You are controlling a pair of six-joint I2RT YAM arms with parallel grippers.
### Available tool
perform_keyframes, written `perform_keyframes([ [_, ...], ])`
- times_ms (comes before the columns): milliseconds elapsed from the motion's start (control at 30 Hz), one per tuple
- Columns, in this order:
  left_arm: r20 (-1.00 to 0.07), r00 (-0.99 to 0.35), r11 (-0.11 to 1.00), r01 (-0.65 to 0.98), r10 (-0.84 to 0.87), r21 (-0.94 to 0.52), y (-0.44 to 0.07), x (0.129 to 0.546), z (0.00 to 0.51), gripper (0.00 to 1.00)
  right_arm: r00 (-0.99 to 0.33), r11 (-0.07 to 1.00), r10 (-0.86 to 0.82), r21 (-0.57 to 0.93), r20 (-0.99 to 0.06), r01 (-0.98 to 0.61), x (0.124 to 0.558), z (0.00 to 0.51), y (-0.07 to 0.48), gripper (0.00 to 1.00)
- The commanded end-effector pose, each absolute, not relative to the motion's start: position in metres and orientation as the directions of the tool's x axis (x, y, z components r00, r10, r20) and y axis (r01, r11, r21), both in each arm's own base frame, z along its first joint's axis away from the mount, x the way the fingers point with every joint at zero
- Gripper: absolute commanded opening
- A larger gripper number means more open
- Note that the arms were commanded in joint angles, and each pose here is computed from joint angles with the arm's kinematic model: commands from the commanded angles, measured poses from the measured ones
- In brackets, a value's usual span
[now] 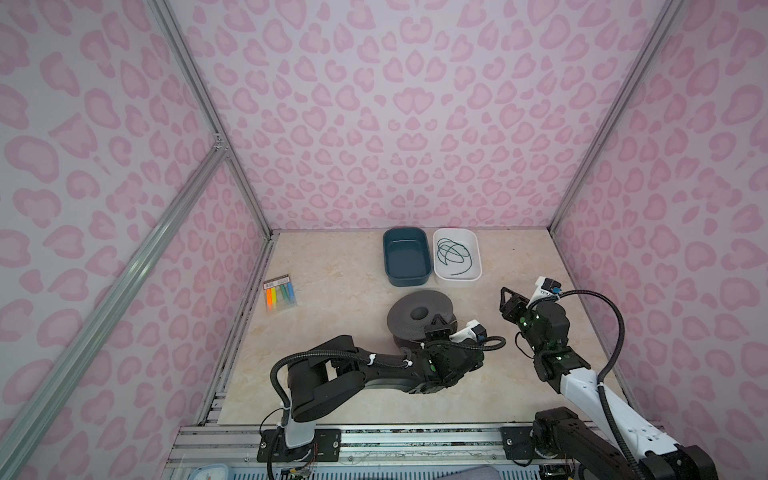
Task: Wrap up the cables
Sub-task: 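Lower the spool flat onto the table with the left gripper while right withdraws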
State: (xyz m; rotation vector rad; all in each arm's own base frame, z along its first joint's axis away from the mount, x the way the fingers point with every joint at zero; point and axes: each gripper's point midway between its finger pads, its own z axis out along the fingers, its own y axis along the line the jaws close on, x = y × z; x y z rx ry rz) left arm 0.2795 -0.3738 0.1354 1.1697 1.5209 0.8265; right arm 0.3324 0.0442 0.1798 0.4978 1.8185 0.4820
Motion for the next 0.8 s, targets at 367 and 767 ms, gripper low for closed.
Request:
perform_keyframes([
  [367, -0.331, -0.087, 0.337, 0.405, 0.940, 0.850, -0.387, 0.275, 0.089, 0.18, -0.259, 0.821, 0.565, 0.566, -0.783, 0.081, 0.333, 0.184, 0.044, 0.54],
  [767, -0.303, -0.136, 0.309, 0.691, 0.943, 0.653, -0.386, 0.237, 0.084, 0.98, -0.254, 0.811, 0.578, 0.580, -0.775, 0.077, 0.331, 0.189, 0.042, 0.57],
])
